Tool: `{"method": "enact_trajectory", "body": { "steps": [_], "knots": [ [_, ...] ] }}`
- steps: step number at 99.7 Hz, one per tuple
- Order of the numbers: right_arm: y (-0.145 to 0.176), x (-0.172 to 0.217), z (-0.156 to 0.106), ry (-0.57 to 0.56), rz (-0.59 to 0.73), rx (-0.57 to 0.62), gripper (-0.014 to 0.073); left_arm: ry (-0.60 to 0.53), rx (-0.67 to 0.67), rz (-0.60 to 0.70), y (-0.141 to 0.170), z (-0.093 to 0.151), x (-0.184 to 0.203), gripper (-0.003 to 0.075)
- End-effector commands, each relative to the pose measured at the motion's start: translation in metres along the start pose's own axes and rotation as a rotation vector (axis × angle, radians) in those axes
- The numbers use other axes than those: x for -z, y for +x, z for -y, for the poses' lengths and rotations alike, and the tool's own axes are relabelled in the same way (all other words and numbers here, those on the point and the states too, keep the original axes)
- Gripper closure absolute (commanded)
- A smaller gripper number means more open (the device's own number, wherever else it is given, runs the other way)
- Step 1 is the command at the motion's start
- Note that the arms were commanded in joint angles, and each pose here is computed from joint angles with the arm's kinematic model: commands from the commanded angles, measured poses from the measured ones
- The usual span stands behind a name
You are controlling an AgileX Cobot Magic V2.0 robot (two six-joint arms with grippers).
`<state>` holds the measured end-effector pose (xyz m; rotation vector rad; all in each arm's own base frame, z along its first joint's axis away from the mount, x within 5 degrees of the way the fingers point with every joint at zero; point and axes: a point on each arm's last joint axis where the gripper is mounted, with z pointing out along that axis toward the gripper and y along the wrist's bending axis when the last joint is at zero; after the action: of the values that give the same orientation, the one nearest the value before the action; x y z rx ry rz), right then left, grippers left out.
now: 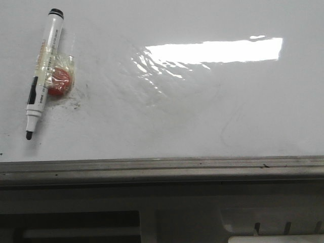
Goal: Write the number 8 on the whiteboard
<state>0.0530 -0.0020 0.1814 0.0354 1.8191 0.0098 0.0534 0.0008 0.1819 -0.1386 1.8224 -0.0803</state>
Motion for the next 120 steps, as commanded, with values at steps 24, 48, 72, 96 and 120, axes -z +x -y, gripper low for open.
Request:
{"method": "enact_trajectory", "body": {
  "steps": [24,48,72,96,120],
  "knots": [
    [0.001,0.0,0.002,0.026,0.043,0.101,0.0658,-0.017,-0.144,0.184,-0.008,-0.002,0.0,0.0741],
    [0.001,0.0,0.004,0.04,0.04,0.141,0.0658,-0.024,-0.281,0.292,-0.018,0.0,0.003,0.0741],
    [0.0,0.0,0.003,0.038,0.053,0.141,0.0658,-0.007,-0.281,0.354,-0.023,0.003,0.004,0.0741],
    [0.0,0.0,0.003,0.036,0.061,0.141,0.0658,0.005,-0.282,0.401,-0.026,0.004,0.006,0.0741],
    [-0.003,0.0,0.002,0.031,0.088,0.144,0.0658,0.004,-0.282,0.395,-0.026,0.004,0.006,0.0741]
  ]
}}
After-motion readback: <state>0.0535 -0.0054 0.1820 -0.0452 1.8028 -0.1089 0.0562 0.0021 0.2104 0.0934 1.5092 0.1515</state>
